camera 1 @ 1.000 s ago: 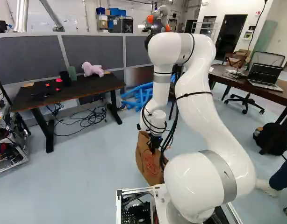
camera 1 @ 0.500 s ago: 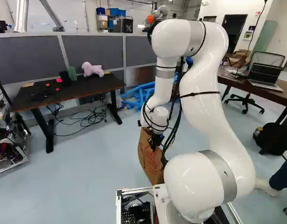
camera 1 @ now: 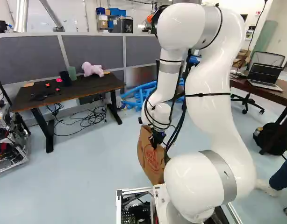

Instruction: Pick up the bag on the ground and place it on the table

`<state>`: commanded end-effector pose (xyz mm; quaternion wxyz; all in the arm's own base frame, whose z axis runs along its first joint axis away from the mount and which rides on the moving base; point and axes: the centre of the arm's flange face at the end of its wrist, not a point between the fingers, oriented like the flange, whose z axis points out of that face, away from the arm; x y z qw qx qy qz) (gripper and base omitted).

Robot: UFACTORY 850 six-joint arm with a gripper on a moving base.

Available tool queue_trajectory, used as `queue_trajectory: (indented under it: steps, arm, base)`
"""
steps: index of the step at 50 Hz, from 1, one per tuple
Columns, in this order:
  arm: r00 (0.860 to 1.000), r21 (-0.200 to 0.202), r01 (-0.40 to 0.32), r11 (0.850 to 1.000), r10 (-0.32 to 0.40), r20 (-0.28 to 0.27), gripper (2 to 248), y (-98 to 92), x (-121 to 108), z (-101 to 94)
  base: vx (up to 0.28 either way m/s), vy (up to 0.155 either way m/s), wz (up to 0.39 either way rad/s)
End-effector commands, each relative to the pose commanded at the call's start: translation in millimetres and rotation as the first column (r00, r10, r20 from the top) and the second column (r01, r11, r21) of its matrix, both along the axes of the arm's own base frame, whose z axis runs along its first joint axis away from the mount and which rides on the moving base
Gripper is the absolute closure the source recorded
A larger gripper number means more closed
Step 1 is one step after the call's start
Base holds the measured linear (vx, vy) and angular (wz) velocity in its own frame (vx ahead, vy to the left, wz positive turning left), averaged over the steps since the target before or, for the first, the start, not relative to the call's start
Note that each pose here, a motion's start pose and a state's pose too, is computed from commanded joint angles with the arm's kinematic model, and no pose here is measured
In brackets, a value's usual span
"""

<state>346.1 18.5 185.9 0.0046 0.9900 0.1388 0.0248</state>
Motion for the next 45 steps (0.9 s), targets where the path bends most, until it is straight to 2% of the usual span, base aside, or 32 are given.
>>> queue_trajectory:
  steps: [32,45]
  arm:
    - [0.997,0.010,0.074,0.997,-0.074,-0.008,229,-24.6,-13,46.5]
    - [0.997,0.015,0.083,0.996,-0.083,-0.010,229,-27.4,-15,65.4]
  base:
    - [0.000,0.000,0.000]
    - [0.000,0.000,0.000]
